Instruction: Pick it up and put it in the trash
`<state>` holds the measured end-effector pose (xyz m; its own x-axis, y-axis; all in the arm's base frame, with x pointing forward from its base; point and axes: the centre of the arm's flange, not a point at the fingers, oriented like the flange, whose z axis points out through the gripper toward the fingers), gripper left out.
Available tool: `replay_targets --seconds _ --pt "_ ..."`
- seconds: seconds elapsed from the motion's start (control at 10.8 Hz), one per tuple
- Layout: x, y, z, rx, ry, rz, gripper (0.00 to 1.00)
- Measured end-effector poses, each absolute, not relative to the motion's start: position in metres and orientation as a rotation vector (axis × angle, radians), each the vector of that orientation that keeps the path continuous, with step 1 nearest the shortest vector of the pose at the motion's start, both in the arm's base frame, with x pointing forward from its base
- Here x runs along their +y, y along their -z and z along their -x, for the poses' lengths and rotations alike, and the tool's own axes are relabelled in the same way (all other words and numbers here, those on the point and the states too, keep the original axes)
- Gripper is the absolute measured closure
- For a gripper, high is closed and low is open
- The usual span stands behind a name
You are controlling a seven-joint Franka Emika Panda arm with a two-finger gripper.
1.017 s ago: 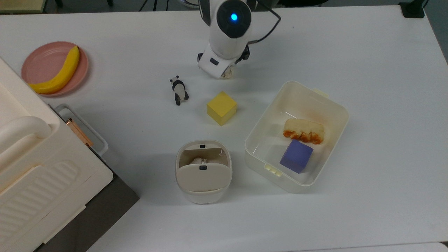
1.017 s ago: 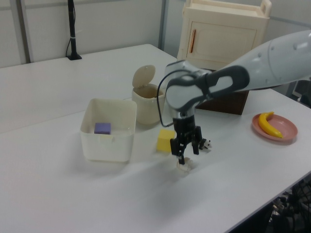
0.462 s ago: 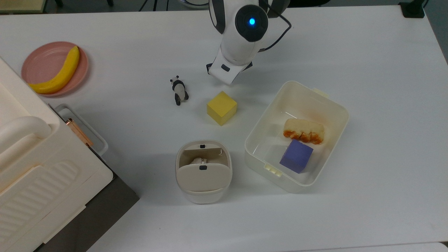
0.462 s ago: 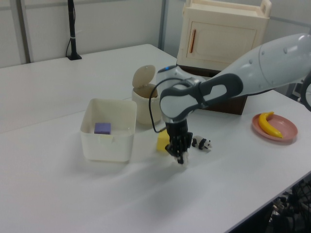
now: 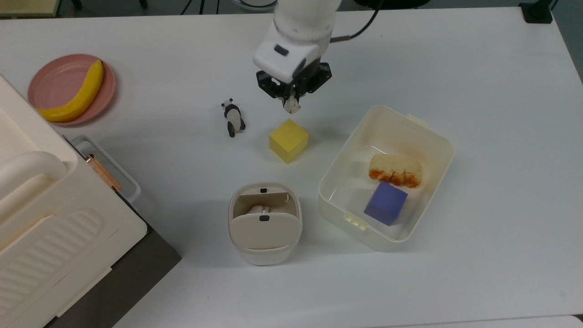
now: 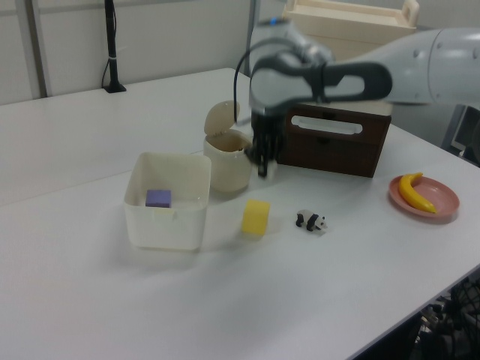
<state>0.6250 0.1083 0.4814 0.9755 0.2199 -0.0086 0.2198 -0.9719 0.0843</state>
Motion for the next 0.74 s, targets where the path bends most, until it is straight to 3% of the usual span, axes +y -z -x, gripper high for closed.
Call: replay_targets --seconds 0.18,0.28,0.55,0.65,0.74 --pt "0.089 -0.527 -0.652 0.292 -0.291 -3.032 0.86" --pt "0.077 -0.532 -0.665 0.264 -0.418 -3.018 0.86" --pt "0.065 -0.498 -0.706 0.164 -0.663 -2.936 0.86" --pt "0.067 -0.485 -0.718 0.139 -0.689 -2.900 0.81" --pt "0.069 -0.476 -0.728 0.106 -0.707 -2.882 0.67"
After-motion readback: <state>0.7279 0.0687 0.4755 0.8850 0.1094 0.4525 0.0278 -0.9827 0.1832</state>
